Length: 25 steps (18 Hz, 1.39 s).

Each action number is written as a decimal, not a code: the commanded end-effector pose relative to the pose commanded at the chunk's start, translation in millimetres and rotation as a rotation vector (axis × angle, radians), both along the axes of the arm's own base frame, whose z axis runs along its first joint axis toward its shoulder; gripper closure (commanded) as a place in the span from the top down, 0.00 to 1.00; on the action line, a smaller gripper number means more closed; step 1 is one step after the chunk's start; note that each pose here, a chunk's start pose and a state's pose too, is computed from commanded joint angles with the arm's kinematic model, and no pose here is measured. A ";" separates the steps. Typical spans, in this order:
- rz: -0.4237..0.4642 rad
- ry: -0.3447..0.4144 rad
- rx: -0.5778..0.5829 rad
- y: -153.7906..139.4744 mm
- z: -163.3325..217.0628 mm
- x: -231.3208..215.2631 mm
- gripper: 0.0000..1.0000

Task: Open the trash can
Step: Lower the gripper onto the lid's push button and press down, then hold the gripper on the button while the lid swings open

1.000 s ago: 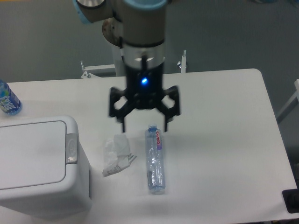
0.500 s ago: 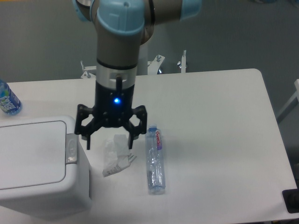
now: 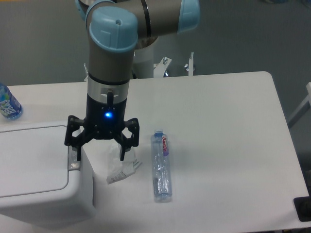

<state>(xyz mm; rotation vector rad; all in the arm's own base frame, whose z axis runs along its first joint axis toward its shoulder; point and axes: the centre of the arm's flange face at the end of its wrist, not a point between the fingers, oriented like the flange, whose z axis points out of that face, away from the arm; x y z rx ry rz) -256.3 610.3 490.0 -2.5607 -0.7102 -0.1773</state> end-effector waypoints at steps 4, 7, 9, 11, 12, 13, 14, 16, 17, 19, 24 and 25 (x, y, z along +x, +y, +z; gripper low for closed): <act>0.000 -0.003 -0.002 1.2 -2.0 0.4 1.00; 0.000 -0.006 -0.007 1.3 -5.3 0.3 1.00; 0.000 -0.007 -0.009 1.7 -6.3 0.0 1.00; 0.000 -0.009 -0.011 1.5 -7.9 0.2 1.00; 0.000 -0.009 -0.011 1.5 -7.9 0.2 1.00; 0.000 -0.009 -0.011 1.5 -7.9 0.2 1.00; -0.002 -0.009 -0.011 1.9 -7.9 1.1 1.00; -0.002 -0.009 -0.012 1.4 -8.7 0.2 1.00; -0.003 -0.009 -0.012 1.8 -8.7 1.2 1.00; -0.003 -0.009 -0.012 1.8 -8.7 1.2 1.00; -0.006 -0.012 -0.018 2.4 -12.0 4.2 1.00; -0.006 -0.012 -0.017 2.5 -11.8 4.2 1.00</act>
